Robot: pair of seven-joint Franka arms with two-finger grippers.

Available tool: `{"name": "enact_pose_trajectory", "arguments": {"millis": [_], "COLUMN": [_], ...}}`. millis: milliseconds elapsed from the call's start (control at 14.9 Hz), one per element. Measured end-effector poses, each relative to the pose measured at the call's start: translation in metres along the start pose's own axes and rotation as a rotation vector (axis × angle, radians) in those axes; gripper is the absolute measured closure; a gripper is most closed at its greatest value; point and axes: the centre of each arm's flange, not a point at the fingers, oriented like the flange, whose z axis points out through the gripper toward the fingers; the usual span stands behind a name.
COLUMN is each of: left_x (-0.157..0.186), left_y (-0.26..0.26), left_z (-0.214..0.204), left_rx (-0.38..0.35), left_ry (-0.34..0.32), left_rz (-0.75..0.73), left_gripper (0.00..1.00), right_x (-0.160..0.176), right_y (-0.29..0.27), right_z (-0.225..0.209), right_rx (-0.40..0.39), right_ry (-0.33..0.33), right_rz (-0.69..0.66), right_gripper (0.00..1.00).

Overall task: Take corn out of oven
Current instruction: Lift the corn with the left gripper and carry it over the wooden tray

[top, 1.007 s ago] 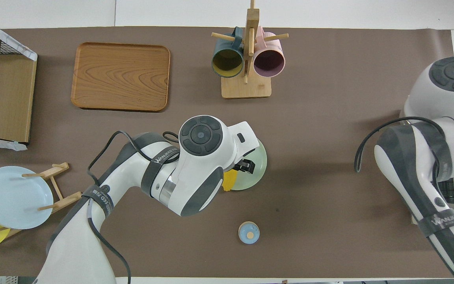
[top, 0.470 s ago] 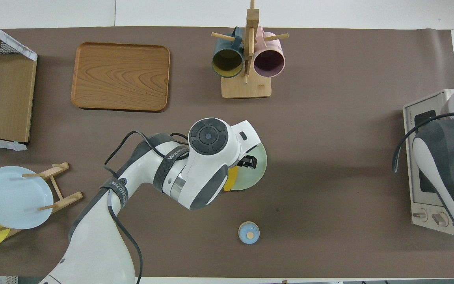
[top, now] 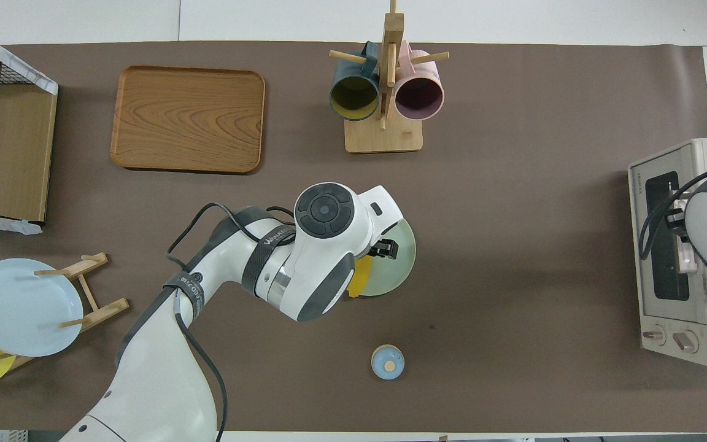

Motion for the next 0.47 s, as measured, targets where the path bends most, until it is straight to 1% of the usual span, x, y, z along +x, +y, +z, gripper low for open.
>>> {"name": "enact_pose_trajectory", "arguments": {"millis": [67, 134, 201, 269, 403, 470], "left_x": [0.000, 0.000, -0.001, -0.003, -0.004, -0.004], "left_y": [0.000, -0.001, -0.001, 0.000, 0.001, 0.001], "left_z": [0.002, 0.005, 0.008, 0.010, 0.013, 0.013], "left_rx": [0.001, 0.003, 0.004, 0.004, 0.003, 0.003], "left_ry": [-0.003, -0.006, -0.009, -0.009, -0.006, -0.006], "left_rz": [-0.002, -0.007, -0.014, -0.020, -0.027, -0.031], "left_gripper": [0.00, 0.00, 0.00, 0.00, 0.02, 0.13], "right_x": [-0.002, -0.007, -0.013, -0.020, -0.029, -0.031], "right_y": [-0.001, -0.007, -0.014, -0.021, -0.029, -0.029], "right_z": [-0.014, -0.029, -0.043, -0.053, -0.067, -0.070], "right_rx": [0.030, 0.061, 0.083, 0.097, 0.116, 0.125], "right_ry": [0.022, 0.050, 0.073, 0.087, 0.114, 0.122], "right_rz": [0.001, -0.001, -0.009, -0.019, -0.030, -0.029], "right_gripper": [0.94, 0.89, 0.80, 0.67, 0.47, 0.37]}}
